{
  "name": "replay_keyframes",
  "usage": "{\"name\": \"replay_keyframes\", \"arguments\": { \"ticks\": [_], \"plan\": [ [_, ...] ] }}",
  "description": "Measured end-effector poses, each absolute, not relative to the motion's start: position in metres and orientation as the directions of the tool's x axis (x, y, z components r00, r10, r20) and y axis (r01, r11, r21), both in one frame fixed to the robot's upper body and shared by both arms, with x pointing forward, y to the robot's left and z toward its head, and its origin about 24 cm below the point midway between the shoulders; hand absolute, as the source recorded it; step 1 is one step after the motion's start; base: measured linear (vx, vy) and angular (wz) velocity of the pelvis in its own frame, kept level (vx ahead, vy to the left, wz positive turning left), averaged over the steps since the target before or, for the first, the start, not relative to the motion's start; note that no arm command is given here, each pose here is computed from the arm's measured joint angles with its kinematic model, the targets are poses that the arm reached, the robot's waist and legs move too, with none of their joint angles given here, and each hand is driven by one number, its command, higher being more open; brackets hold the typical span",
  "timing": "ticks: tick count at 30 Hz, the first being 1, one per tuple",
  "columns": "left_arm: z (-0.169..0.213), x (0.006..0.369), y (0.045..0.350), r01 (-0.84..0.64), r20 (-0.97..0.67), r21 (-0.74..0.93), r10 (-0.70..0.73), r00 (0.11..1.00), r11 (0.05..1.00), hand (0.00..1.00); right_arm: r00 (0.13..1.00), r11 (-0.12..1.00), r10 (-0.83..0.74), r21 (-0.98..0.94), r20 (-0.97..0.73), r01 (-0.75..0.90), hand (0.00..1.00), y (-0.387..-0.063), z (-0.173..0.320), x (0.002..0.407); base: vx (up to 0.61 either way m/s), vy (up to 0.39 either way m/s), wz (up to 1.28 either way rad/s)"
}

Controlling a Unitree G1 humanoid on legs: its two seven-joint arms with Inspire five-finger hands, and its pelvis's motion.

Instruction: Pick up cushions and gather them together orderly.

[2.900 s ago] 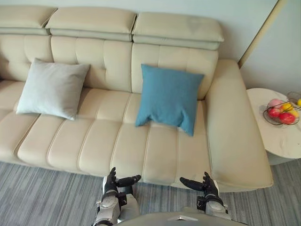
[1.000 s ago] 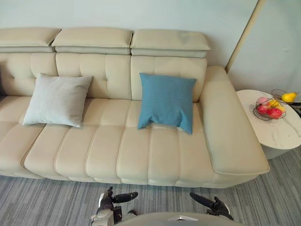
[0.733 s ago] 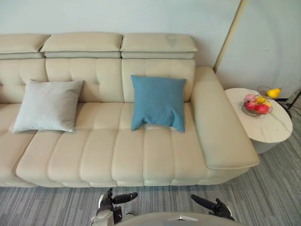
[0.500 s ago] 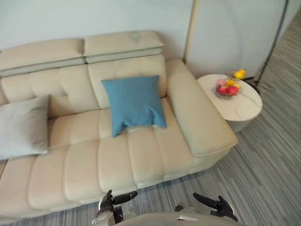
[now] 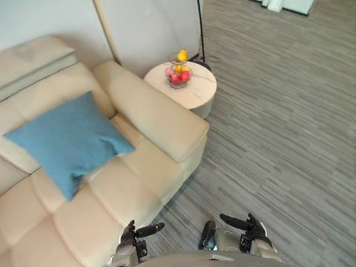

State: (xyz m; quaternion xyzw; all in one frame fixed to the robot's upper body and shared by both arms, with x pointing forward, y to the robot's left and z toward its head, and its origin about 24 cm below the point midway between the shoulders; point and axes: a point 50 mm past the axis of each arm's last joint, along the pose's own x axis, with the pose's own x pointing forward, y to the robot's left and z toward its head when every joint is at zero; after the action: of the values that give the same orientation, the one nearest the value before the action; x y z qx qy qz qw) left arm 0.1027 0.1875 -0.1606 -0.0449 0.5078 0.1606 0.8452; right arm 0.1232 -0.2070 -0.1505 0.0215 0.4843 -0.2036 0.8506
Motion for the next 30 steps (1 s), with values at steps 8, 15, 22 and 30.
{"name": "replay_keyframes", "arguments": {
  "ticks": [8,15,22,30],
  "plan": [
    [-0.154,0.111,0.194,-0.356,-0.839,0.084,0.259,0.479,0.931,1.00,0.394,0.909,-0.318,-0.160,-0.862,0.384,1.00,-0.202,-0.156,0.110,0.16,-0.203,-1.04],
    [-0.150,0.120,0.193,-0.387,-0.821,0.060,0.266,0.506,0.920,1.00,0.373,0.915,-0.313,-0.172,-0.873,0.365,1.00,-0.198,-0.159,0.105,0.30,0.044,-1.04],
    [-0.154,0.110,0.202,-0.407,-0.839,0.083,0.285,0.464,0.910,1.00,0.352,0.919,-0.286,-0.150,-0.891,0.366,1.00,-0.189,-0.162,0.093,0.42,0.217,-1.16],
    [-0.155,0.119,0.196,-0.357,-0.843,0.086,0.259,0.472,0.930,1.00,0.411,0.924,-0.275,-0.121,-0.869,0.363,1.00,-0.183,-0.158,0.109,0.24,0.005,-0.79]
  ]
}}
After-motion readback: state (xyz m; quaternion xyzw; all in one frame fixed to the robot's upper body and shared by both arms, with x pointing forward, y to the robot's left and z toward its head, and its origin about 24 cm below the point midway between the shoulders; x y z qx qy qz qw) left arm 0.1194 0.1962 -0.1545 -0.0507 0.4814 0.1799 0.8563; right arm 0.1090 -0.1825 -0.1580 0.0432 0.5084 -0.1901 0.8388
